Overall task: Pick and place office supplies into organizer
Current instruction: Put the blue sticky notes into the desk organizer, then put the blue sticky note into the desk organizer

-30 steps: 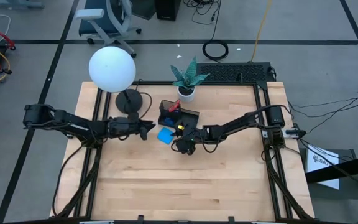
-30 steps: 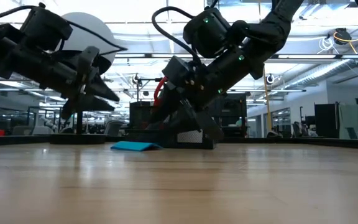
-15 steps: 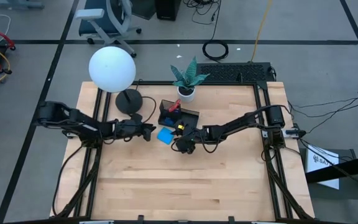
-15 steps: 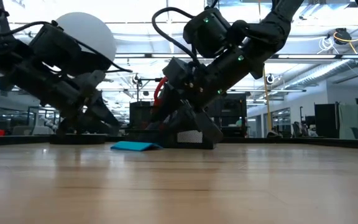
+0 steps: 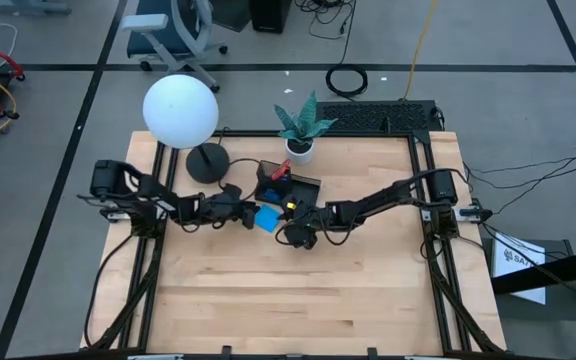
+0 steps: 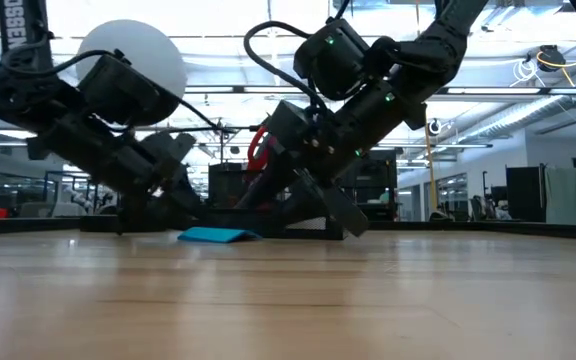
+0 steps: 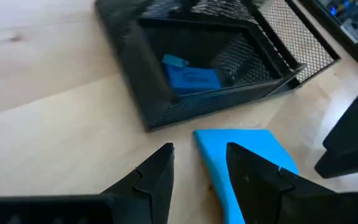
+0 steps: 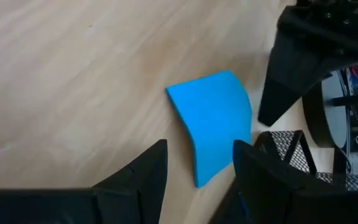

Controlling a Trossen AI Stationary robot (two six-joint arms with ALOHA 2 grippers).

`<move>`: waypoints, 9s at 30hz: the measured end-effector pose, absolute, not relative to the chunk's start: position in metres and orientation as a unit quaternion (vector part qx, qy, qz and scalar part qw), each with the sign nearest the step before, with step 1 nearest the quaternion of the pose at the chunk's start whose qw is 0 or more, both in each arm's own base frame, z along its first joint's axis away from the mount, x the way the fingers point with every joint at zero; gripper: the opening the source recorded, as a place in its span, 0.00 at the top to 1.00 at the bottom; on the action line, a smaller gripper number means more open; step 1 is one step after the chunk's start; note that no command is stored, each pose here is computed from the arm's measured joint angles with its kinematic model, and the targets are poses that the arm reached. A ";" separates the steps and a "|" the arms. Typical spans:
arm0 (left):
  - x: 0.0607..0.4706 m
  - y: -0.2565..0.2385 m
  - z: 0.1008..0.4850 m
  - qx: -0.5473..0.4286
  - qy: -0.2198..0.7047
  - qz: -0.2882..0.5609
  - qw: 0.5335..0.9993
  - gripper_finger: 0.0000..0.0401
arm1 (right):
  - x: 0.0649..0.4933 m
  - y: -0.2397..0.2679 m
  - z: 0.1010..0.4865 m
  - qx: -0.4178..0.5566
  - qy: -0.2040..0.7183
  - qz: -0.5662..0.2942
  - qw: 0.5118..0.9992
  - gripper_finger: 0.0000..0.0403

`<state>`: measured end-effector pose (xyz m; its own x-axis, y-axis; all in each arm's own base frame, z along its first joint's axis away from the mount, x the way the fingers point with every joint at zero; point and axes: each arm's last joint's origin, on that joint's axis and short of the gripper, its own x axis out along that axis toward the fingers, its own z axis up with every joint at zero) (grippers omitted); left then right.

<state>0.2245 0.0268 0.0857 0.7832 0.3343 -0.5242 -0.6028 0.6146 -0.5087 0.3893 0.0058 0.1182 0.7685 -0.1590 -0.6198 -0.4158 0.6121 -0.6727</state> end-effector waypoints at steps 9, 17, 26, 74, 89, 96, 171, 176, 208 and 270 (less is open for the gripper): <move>0.239 0.023 0.090 -0.355 0.200 0.225 0.885 0.62 | 0.389 0.005 0.111 -0.432 0.344 0.083 0.830 0.57; 0.239 0.022 0.091 -0.354 0.199 0.225 0.886 0.62 | 0.404 0.005 0.087 -0.429 0.352 0.089 0.827 0.56; 0.240 0.022 0.092 -0.353 0.192 0.223 0.888 0.62 | 0.411 0.009 0.087 -0.440 0.361 0.096 0.817 0.56; 0.240 0.021 0.093 -0.335 0.195 0.215 0.896 0.62 | 0.400 0.008 0.122 -0.453 0.386 0.057 0.802 1.00; 0.242 0.020 0.097 -0.321 0.177 0.205 0.908 0.72 | 0.401 0.008 0.125 -0.449 0.376 0.053 0.809 1.00; 0.243 0.019 0.097 -0.304 0.179 0.199 0.914 0.98 | 0.401 0.007 0.126 -0.461 0.380 0.043 0.801 1.00; 0.264 0.008 0.107 -0.299 0.191 0.210 0.911 0.70 | 0.371 0.022 0.131 -0.438 0.498 0.049 0.747 0.58; 0.266 0.008 0.106 -0.305 0.180 0.206 0.912 0.70 | 0.372 0.019 0.131 -0.436 0.498 0.046 0.748 0.58; 0.297 0.007 0.084 -0.307 0.223 0.188 0.906 0.70 | 0.368 0.017 0.115 -0.482 0.371 0.030 0.793 0.71; 0.279 -0.013 0.174 -0.196 0.151 0.107 0.963 0.70 | 0.351 0.002 0.181 -0.458 0.323 -0.042 0.827 1.00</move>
